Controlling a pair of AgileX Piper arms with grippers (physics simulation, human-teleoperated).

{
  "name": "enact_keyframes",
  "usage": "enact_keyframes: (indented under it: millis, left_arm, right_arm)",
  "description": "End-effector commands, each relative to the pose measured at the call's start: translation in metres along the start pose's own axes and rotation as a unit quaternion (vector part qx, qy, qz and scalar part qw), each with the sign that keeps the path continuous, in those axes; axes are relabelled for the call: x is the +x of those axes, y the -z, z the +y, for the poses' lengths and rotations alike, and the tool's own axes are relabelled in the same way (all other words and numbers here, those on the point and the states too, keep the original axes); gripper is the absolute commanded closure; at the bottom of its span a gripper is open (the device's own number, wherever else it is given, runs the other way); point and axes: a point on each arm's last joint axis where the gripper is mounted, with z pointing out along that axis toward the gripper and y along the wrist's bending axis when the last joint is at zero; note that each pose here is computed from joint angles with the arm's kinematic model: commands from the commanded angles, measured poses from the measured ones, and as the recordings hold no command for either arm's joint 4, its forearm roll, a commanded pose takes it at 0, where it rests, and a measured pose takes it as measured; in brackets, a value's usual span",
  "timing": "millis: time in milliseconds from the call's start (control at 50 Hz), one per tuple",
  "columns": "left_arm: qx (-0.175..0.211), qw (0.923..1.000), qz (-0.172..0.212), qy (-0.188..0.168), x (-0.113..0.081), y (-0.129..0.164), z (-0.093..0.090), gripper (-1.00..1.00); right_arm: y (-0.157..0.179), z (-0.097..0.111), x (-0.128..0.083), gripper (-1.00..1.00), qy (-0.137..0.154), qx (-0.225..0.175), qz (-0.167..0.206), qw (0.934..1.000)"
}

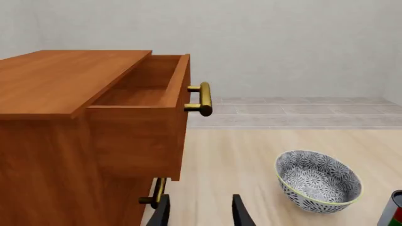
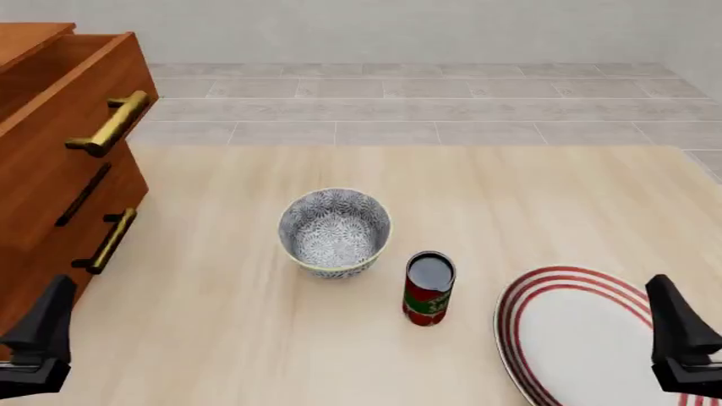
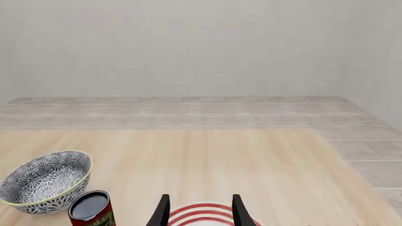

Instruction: Put the bowl on the plate.

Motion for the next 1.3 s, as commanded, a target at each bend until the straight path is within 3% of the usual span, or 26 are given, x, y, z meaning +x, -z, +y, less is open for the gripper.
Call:
enact_keyframes:
  millis: [20,400,560,840,900,960,1100,1300]
  left_arm:
    - [0.000,1.0000,0.000,0.000,-0.001,0.000,0.000,-1.00]
    - [0.000,1.0000,0.001,0.000,-0.001,0.000,0.000,-1.00]
    - [0.000,1.0000,0.000,0.000,-0.001,0.000,0.000,-1.00]
    - [0.000,1.0000,0.001,0.000,-0.001,0.000,0.000,-1.00]
    - [0.000,1.0000,0.000,0.000,-0.001,0.000,0.000,-1.00]
    - [0.000,1.0000,0.000,0.000,-0.001,0.000,0.000,-1.00]
    - [0.000,1.0000,0.000,0.000,-0.001,0.000,0.000,-1.00]
    - [0.000,1.0000,0.000,0.000,-0.001,0.000,0.000,-1.00]
  right_arm:
    - [-0.002,-0.001,0.000,-1.00,-0.003,0.007,0.006,1.0000]
    - [-0.005,-0.002,-0.001,-1.00,-0.007,0.014,0.012,0.9998]
    - [-0.019,-0.002,-0.021,-1.00,-0.009,0.011,0.008,0.9999]
    - [-0.057,0.014,-0.066,-1.00,0.005,-0.062,0.005,0.9981]
    - [-0.063,0.015,-0.070,-1.00,-0.002,-0.066,0.009,0.9978]
    - [-0.072,0.022,-0.074,-1.00,0.019,-0.088,0.015,0.9958]
    - [-0.085,0.027,-0.083,-1.00,0.023,-0.100,0.022,0.9945]
    - [-0.109,0.052,-0.091,-1.00,0.033,-0.159,0.054,0.9853]
